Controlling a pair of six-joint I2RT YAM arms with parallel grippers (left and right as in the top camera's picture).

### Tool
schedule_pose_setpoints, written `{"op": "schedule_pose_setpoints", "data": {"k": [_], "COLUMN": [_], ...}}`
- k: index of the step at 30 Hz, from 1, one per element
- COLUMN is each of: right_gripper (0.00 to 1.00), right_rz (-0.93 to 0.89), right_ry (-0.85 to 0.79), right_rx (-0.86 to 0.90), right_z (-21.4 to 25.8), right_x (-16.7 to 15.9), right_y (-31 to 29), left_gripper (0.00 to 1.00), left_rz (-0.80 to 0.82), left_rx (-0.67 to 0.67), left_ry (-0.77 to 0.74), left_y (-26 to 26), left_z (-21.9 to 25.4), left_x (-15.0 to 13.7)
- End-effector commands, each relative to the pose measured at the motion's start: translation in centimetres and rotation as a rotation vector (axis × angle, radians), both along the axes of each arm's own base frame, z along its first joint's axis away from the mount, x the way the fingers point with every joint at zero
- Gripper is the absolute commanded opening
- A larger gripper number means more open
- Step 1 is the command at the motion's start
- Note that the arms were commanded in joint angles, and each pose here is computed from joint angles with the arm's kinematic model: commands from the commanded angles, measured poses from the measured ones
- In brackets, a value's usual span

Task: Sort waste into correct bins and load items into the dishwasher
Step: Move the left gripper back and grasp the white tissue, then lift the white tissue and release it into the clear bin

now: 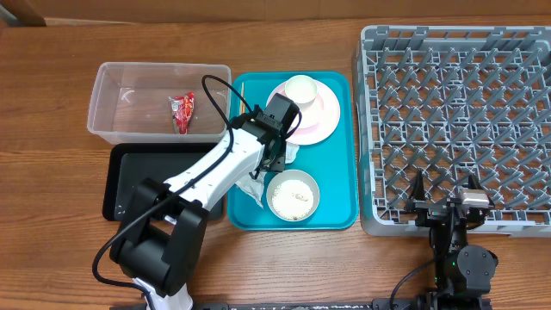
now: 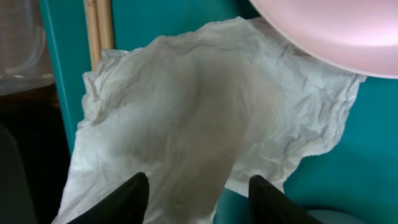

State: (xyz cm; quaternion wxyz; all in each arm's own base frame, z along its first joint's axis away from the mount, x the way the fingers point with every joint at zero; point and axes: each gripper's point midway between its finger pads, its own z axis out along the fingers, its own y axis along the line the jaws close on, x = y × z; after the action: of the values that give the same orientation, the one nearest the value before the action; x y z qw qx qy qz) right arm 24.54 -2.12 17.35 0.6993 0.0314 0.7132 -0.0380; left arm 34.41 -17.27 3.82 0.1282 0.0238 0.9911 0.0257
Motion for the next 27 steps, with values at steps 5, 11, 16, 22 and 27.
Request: {"op": "schedule_pose_setpoints", "data": {"k": [5,11,16,22,27], "right_gripper": [1.0,1.0,1.0,1.0,1.0], "right_rz": [-0.009,-0.009,-0.009,-0.009,-0.009], "right_ry": [0.001,0.001,0.001,0.001,0.001], "right_rx": [-0.007,-0.007,-0.007,-0.007,-0.007], "right_z": [-0.3,-0.3,-0.3,-0.3,-0.3], "right_x": [0.0,0.0,0.0,0.0,0.0], "right_y": [-0.2,-0.2,-0.2,-0.2,-0.2], "left_gripper": [0.39,0.17,0.04,0.04,0.04], "left_rz": [0.028,0.028,0.028,0.062,0.115], "left_rx": [0.015,0.016,-0.034,-0.139,-0.182], "left_ry": [-0.006,-0.003,0.008,-0.005,-0.078], "left_y": [0.8,0.9,0.0,-0.7,1.3], "left_z": [-1.6,-1.7,-1.4,3.6,10.7], "left_x": [-0.2,-0.3,-0.3,2.4,5.2]}}
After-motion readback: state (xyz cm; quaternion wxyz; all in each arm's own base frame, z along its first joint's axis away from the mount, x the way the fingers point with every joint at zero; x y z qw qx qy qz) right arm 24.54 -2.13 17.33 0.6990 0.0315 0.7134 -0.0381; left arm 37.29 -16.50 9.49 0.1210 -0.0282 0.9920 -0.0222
